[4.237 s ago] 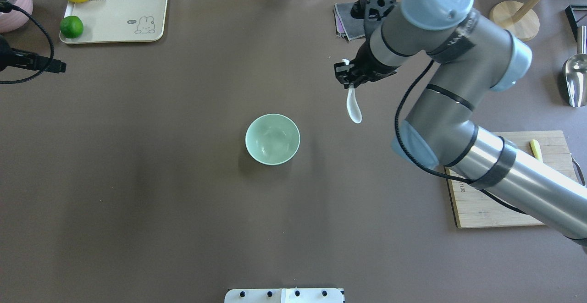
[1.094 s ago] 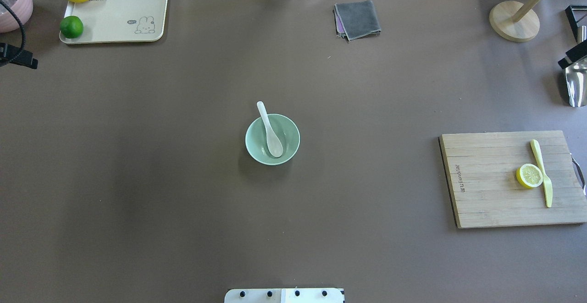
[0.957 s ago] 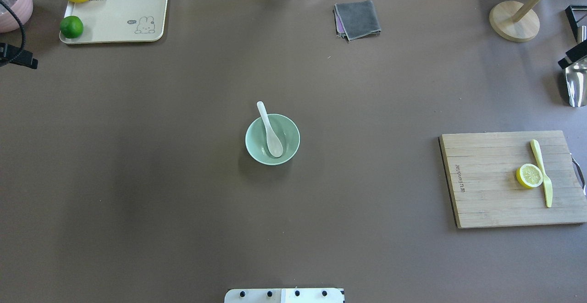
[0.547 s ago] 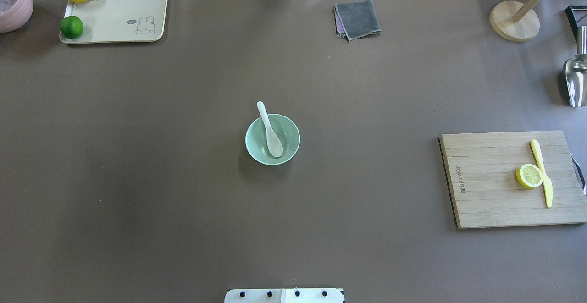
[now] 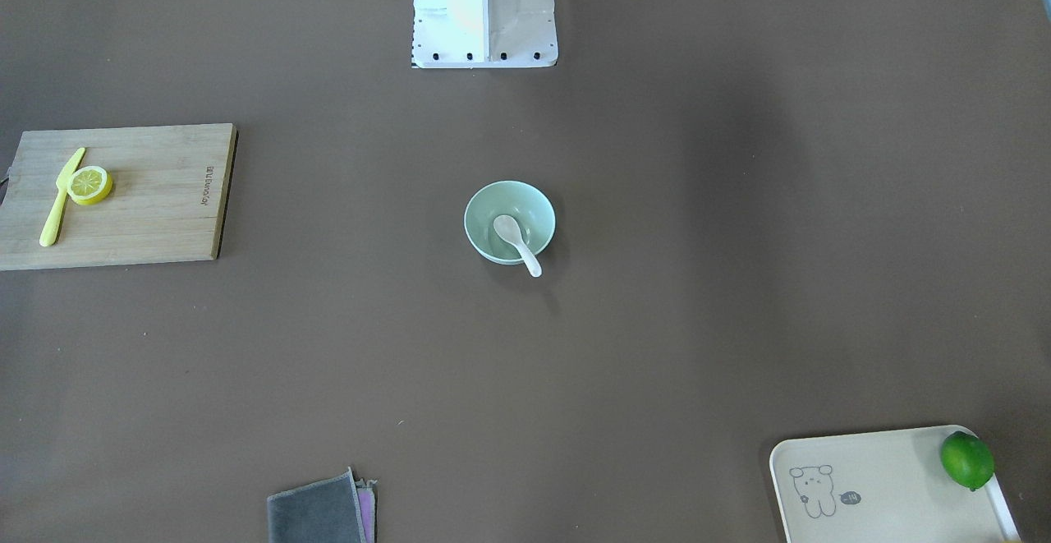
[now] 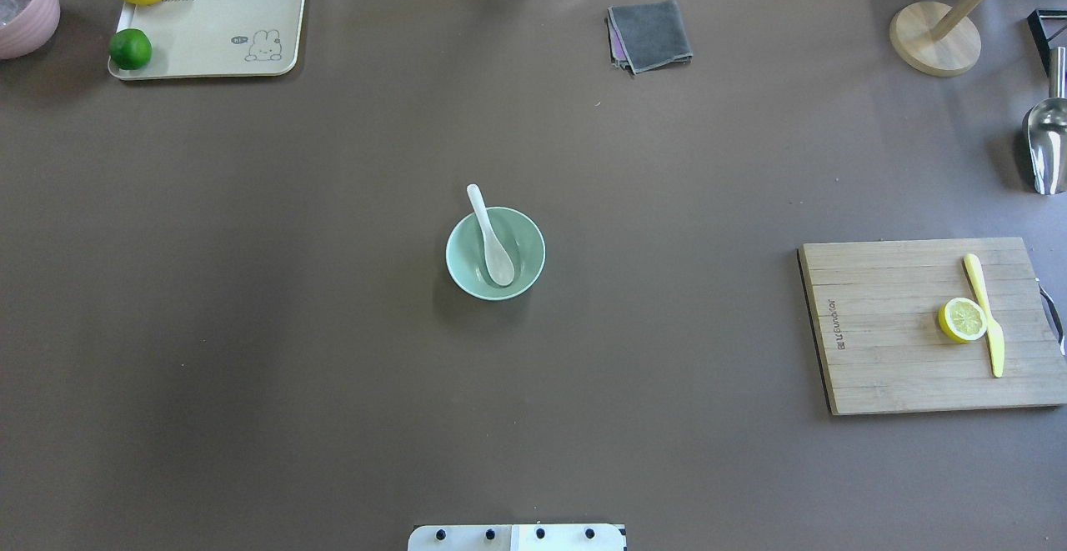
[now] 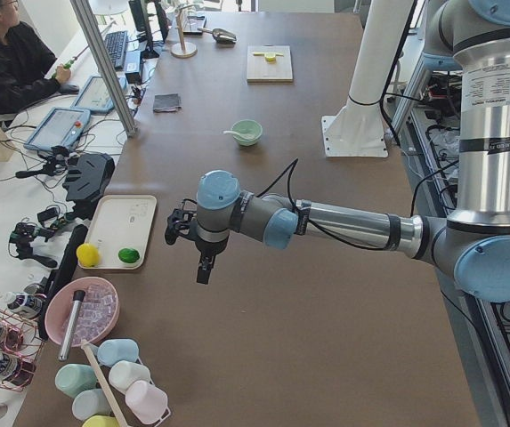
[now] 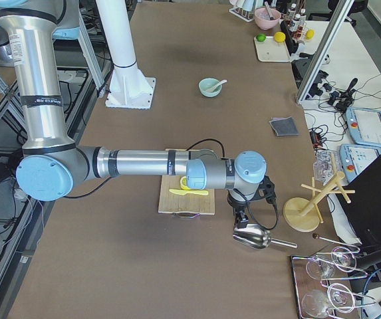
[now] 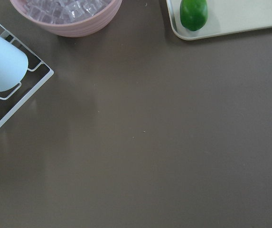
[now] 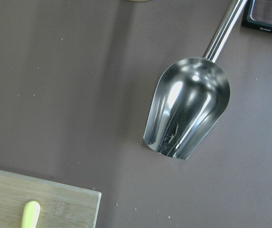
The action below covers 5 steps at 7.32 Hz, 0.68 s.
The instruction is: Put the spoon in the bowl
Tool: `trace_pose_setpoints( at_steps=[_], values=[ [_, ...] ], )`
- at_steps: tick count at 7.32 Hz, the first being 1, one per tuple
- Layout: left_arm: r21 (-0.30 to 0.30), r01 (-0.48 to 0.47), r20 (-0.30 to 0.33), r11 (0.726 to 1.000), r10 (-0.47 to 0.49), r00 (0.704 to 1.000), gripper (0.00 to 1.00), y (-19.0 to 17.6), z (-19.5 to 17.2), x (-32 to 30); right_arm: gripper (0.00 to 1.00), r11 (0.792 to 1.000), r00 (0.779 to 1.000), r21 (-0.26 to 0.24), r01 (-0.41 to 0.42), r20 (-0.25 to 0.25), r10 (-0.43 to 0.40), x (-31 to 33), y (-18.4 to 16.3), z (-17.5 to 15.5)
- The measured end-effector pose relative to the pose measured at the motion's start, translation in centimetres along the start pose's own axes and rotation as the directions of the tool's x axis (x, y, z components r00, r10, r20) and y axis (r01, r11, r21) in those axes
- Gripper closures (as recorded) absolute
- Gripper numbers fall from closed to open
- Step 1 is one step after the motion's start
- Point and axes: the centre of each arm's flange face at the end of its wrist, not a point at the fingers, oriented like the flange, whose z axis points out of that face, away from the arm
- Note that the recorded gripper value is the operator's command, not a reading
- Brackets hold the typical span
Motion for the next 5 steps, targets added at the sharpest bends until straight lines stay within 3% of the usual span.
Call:
trace_pose_setpoints(
  at_steps=[2,5],
  values=[
    [-0.001,0.011,0.001,1.0,-0.011,1.0,0.02,0.5,-0.1,-0.6,0.0,0.999,0.999,-0.031,-0.039,0.002,0.039,-1.7,2.0,-1.7],
    [-0.002,0.023,0.006,1.0,-0.023,1.0,0.02,1.1,-0.1,-1.2,0.0,0.998,0.999,-0.045,-0.052,0.004,0.052,-1.6,2.7,-1.5]
  ],
)
